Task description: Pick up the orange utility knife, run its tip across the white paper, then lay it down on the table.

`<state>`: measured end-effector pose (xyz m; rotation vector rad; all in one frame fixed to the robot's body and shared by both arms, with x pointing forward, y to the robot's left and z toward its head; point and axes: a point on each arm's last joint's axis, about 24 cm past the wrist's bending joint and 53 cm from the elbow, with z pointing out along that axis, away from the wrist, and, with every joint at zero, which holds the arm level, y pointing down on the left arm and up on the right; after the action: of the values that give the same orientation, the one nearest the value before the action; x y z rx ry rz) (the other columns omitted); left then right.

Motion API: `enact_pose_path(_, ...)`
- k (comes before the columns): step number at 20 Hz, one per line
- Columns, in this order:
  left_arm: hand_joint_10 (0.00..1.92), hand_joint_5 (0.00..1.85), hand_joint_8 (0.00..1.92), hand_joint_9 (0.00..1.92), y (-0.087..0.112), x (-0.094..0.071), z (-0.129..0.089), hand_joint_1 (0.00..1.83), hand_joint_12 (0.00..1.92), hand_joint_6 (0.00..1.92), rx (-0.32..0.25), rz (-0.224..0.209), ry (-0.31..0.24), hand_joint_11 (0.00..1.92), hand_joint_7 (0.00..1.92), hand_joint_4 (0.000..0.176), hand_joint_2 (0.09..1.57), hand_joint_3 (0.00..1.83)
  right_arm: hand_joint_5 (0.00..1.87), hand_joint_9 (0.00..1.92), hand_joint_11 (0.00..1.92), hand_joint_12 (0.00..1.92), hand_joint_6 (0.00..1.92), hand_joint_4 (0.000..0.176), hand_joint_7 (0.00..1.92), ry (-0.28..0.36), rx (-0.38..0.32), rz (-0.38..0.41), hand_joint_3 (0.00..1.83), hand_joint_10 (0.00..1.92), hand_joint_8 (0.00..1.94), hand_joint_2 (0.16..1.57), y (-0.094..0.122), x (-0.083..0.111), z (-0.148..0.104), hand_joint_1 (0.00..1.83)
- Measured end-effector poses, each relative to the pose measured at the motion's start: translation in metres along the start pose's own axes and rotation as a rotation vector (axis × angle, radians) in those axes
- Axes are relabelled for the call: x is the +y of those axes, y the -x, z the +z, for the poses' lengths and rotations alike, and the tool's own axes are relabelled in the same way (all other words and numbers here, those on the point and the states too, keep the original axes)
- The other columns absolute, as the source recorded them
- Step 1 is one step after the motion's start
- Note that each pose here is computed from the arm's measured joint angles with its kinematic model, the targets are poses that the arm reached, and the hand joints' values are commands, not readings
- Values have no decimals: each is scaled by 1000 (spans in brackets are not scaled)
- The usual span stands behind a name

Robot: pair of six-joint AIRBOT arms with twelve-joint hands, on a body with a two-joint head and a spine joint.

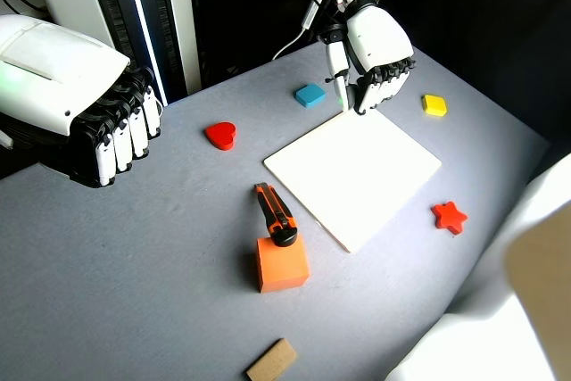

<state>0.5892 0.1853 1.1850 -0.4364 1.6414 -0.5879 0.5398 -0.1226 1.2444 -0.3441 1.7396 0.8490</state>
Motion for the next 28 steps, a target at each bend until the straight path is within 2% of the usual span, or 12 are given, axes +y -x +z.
enact_pose_path(2, 18, 0, 0, 12, -2, 4, 0, 10, 301, 0, 8, -4, 14, 0, 0, 0, 1333, 30, 12, 21, 0, 0, 2, 0, 61, -4, 4, -5, 39, 20, 1, 1184, -1, -1, 0, 164)
enact_pose_path(4, 17, 11, 4, 46, -1, 6, 0, 37, 439, 3, 4, -8, 19, 0, 19, 0, 1325, 3, 0, 26, 5, 2, 0, 0, 39, -12, 18, -6, 31, 19, 1, 1189, -5, -3, 0, 131)
enact_pose_path(7, 13, 1, 1, 43, 9, 15, 2, 65, 454, 0, -36, -11, 39, 0, 12, 0, 1320, 0, 0, 17, 0, 0, 0, 0, 35, -16, 29, -3, 31, 14, 0, 1198, -9, -4, 0, 121)
enact_pose_path(8, 33, 0, 21, 119, 9, 19, 3, 145, 604, 0, -37, -16, 51, 0, 109, 0, 1298, 0, 0, 51, 35, 19, 0, 0, 55, -23, 39, 2, 15, 26, 7, 1172, -12, -6, 0, 179)
enact_pose_path(11, 12, 0, 2, 127, 9, 18, 3, 129, 635, 0, -37, -8, 45, 0, 131, 0, 1294, 0, 0, 0, 0, 0, 0, 0, 0, -8, 52, 29, 0, 0, 0, 1036, -17, -2, 6, 1095)
enact_pose_path(13, 10, 0, 1, 139, 10, 17, 3, 118, 682, 0, -37, -4, 44, 0, 109, 0, 1298, 2, 0, 0, 0, 0, 0, 0, 0, 58, 50, 9, 0, 0, 0, 1034, -17, 8, 14, 1094)
enact_pose_path(14, 7, 0, 1, 100, 10, 18, 3, 94, 543, 0, -37, 2, 46, 0, 42, 0, 1313, 6, 0, 0, 0, 0, 0, 0, 0, 109, 41, -19, 0, 0, 0, 1053, -10, 14, 19, 1110)
enact_pose_path(17, 0, 0, 1, 84, 9, 20, 3, 81, 546, 0, -34, 7, 51, 0, 20, 0, 1316, 3, 0, 0, 0, 0, 0, 0, 0, 196, 60, -63, 0, 0, 0, 1088, -4, 20, 27, 1096)
enact_pose_path(22, 13, 0, 13, 106, -9, 24, 1, 144, 560, 0, 31, 4, 33, 0, 78, 0, 1295, 0, 0, 0, 0, 0, 0, 0, 0, 232, 151, -133, 0, 0, 0, 1078, -19, 10, 50, 1102)
enact_pose_path(25, 16, 11, 10, 138, -10, 29, 2, 163, 578, 3, 35, 6, 37, 0, 124, 0, 1287, 0, 0, 0, 0, 0, 0, 0, 0, 254, 190, -169, 0, 0, 0, 1082, -30, 8, 70, 1092)
enact_pose_path(27, 7, 0, 2, 124, -12, 32, 3, 77, 578, 0, 45, 0, 39, 0, 72, 0, 1312, 7, 0, 0, 0, 0, 0, 0, 0, 269, 217, -187, 0, 0, 0, 1085, -38, 9, 81, 1092)
enact_pose_path(28, 6, 0, 3, 125, -13, 32, 4, 108, 607, 0, 51, 1, 38, 0, 74, 0, 1308, 3, 0, 0, 0, 0, 0, 0, 0, 273, 236, -205, 0, 0, 0, 1100, -43, 8, 86, 1030)
